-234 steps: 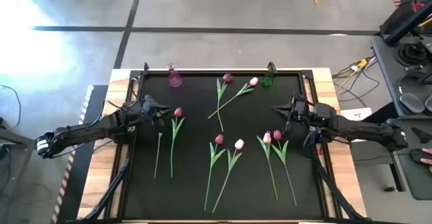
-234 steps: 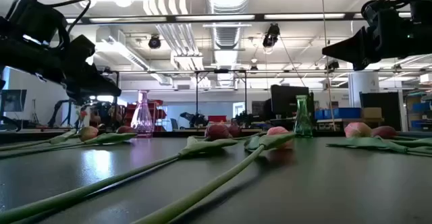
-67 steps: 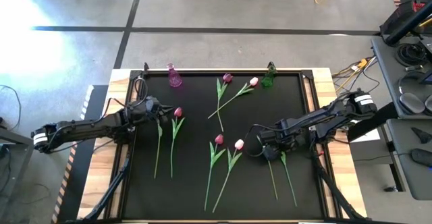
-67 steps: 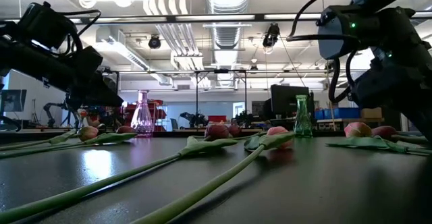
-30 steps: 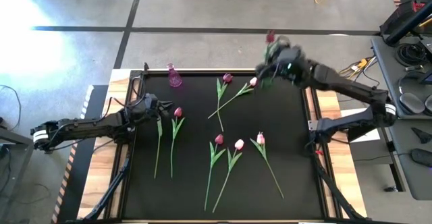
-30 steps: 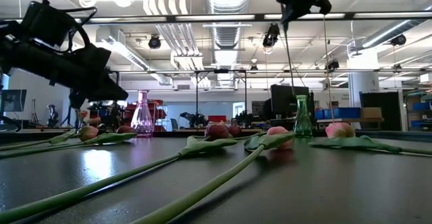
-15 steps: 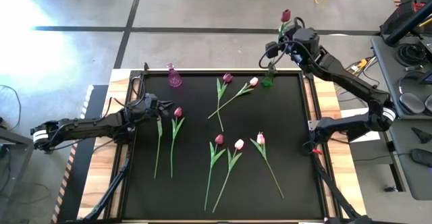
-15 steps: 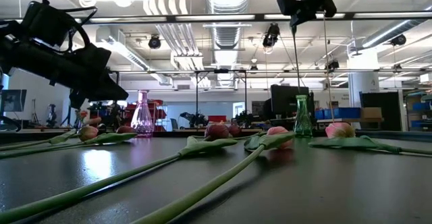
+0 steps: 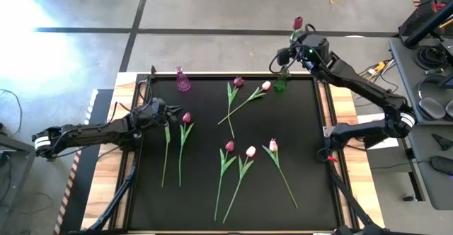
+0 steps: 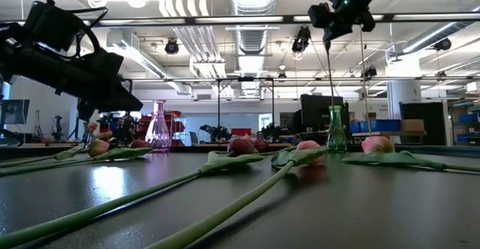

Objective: Sort flowers into vase by color
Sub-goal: Put the bottom right red flower into the purple vase

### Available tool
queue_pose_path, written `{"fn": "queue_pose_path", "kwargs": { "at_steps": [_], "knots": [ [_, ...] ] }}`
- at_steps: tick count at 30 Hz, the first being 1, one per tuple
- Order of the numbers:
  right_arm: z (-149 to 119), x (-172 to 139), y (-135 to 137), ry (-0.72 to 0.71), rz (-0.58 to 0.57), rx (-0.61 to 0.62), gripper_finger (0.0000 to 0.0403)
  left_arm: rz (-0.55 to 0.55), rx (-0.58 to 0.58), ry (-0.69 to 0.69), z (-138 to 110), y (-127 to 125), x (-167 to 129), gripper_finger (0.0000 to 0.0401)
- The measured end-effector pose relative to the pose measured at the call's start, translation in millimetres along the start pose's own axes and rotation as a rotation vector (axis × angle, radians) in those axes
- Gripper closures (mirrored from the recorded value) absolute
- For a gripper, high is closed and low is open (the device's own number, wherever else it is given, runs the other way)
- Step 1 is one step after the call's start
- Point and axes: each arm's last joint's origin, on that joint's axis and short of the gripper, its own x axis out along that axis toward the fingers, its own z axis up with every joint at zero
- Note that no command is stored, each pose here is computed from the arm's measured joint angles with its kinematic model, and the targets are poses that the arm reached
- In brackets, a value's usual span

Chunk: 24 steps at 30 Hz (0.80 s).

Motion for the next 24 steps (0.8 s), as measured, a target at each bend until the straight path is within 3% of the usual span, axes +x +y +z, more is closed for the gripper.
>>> {"fn": "queue_pose_path", "kwargs": {
  "at_steps": [8, 15, 24],
  "knots": [
    [-34, 11, 2, 0.092, -0.015, 0.020, 0.0382, 0.009, 0.003, 0.010, -1, 0, 1, 0.0365],
    [-55, 18, 2, 0.081, -0.051, 0.020, 0.0380, 0.017, 0.001, 0.021, -3, 1, 2, 0.0365],
    [-53, 17, 1, 0.102, -0.061, -0.018, 0.0298, 0.017, -0.013, 0.019, -2, 0, 2, 0.0365]
  ]
}}
